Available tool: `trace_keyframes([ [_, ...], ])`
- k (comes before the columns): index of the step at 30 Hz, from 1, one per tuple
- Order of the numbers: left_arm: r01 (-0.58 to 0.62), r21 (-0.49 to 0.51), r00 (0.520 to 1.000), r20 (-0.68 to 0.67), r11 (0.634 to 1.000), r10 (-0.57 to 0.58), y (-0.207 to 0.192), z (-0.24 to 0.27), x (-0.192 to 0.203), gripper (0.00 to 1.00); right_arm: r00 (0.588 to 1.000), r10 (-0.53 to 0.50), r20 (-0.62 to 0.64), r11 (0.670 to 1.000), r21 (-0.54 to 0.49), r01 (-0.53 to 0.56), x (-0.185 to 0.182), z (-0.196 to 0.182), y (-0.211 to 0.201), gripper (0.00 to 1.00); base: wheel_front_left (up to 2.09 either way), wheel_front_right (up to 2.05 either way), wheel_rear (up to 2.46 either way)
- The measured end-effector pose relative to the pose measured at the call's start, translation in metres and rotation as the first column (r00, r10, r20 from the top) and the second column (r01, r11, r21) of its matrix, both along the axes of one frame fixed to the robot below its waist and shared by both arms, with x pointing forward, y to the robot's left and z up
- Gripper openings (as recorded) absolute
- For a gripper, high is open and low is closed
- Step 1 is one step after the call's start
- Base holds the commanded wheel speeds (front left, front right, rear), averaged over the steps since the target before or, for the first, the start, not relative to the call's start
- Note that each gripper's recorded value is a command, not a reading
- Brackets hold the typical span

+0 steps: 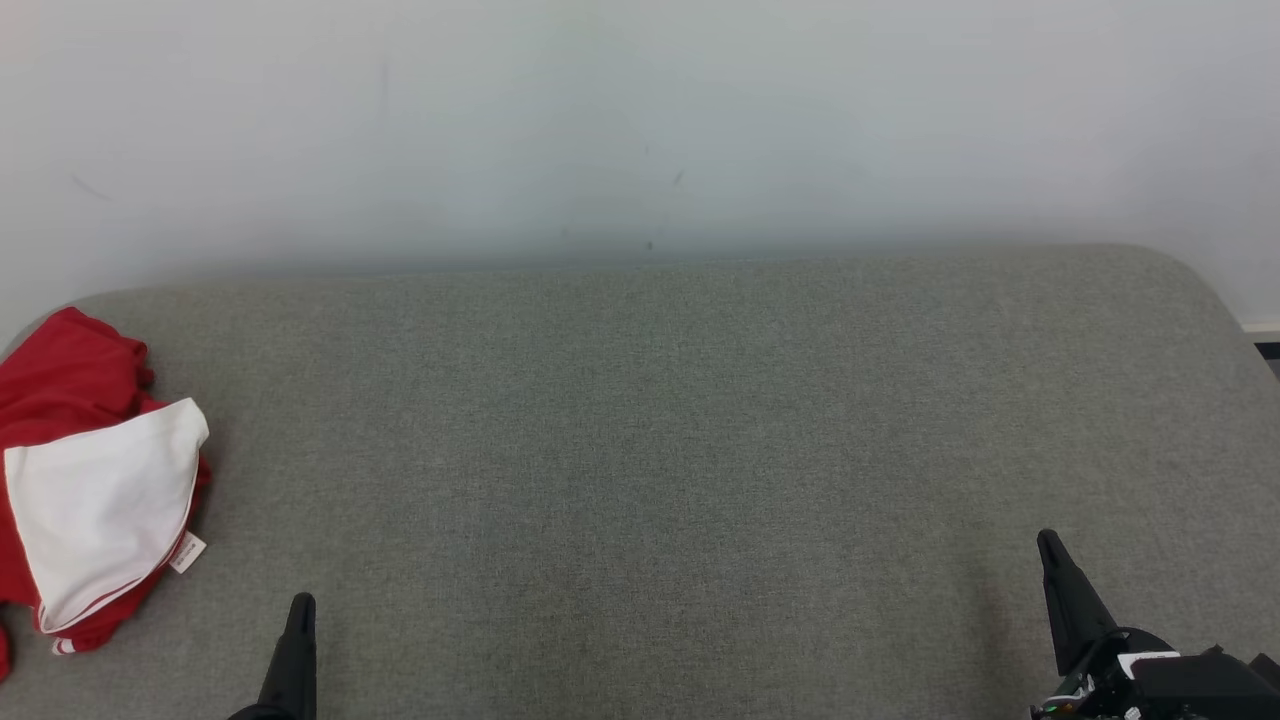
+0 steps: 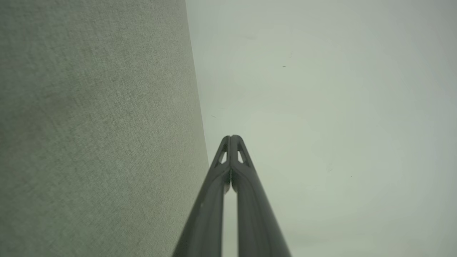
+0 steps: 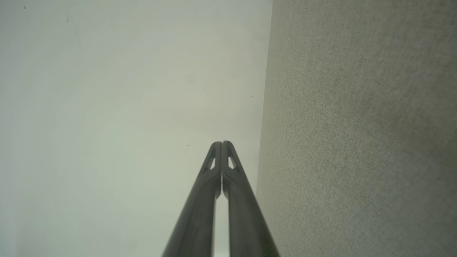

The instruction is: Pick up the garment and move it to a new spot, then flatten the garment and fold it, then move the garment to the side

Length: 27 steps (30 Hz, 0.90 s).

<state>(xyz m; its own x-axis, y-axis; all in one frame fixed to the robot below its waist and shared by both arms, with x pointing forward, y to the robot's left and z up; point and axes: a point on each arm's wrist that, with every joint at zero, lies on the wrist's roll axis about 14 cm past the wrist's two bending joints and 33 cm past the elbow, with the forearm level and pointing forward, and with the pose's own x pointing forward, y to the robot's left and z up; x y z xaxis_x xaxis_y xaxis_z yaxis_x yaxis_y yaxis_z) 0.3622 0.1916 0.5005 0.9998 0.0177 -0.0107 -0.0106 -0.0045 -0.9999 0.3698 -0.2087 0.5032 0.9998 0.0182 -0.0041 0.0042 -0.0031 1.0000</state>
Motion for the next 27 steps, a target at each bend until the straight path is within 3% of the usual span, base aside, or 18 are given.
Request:
trace_keyframes([
  [27, 0.000, 0.000, 1.000, 0.000, 1.000, 0.000, 0.0000, 0.0000, 0.0000, 0.00, 1.000, 0.000, 0.000, 1.000, 0.000, 0.000, 0.0000, 0.0000, 0.0000, 0.00, 0.00, 0.00, 0.00],
])
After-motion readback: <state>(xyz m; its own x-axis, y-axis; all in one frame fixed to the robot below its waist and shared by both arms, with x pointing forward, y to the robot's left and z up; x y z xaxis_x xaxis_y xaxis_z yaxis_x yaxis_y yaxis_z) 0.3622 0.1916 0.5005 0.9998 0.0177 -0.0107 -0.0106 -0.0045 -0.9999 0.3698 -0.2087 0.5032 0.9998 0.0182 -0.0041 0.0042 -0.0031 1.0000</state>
